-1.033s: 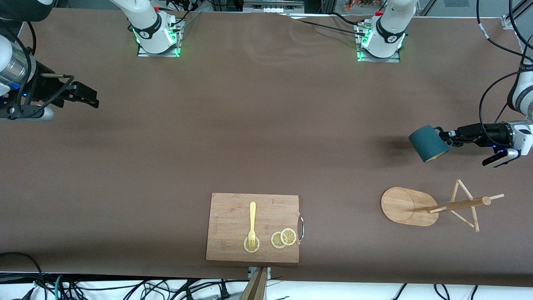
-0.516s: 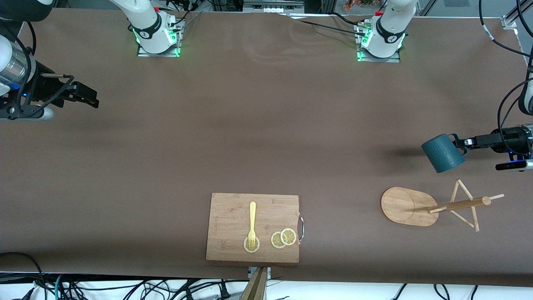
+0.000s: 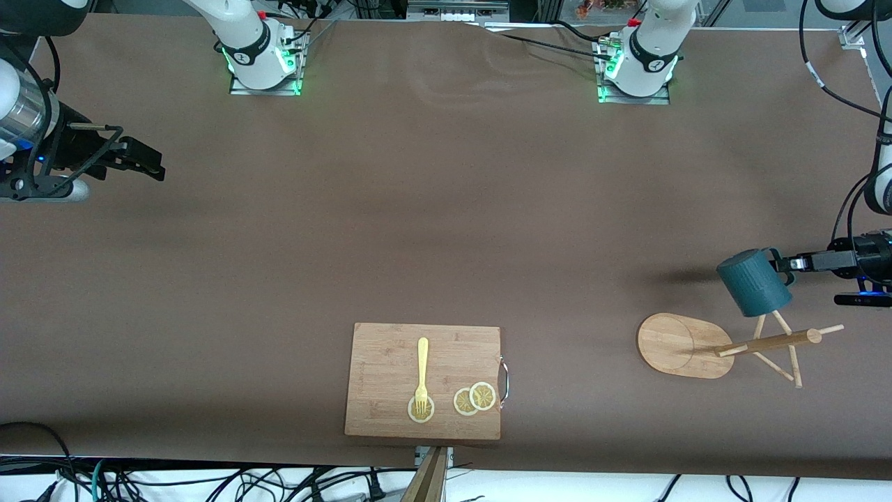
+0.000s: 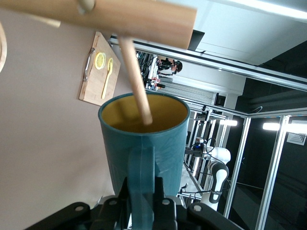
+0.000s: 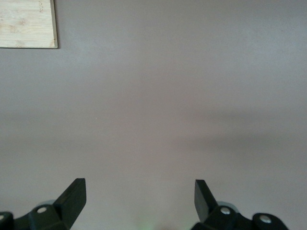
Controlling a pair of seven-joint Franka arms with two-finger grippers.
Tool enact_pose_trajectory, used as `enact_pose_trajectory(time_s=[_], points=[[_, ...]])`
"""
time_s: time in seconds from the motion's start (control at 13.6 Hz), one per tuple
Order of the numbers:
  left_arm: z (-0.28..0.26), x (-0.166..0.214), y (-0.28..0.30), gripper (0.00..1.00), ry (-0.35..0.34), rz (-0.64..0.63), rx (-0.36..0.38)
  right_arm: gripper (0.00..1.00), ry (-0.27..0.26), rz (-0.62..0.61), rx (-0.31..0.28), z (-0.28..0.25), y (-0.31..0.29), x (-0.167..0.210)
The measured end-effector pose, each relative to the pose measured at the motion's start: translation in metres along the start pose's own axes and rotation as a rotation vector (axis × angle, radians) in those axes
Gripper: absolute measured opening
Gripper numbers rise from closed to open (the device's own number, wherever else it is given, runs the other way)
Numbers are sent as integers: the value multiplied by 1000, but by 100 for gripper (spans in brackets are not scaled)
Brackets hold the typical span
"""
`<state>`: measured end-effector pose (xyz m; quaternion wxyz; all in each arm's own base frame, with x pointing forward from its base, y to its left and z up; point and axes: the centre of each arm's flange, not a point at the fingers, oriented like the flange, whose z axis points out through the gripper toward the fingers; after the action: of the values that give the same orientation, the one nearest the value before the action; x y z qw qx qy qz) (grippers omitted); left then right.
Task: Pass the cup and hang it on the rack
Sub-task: 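Hang the mug handle onto a rack peg with the left gripper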
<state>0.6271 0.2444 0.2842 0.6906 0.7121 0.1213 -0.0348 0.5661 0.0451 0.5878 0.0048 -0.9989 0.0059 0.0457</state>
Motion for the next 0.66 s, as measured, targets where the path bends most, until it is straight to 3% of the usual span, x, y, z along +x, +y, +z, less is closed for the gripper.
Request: enact_pose_trajectory(time_s=[0.66], points=[[-15,29,-20,21,25,22,-18,100,0,0,0,0,0,0]])
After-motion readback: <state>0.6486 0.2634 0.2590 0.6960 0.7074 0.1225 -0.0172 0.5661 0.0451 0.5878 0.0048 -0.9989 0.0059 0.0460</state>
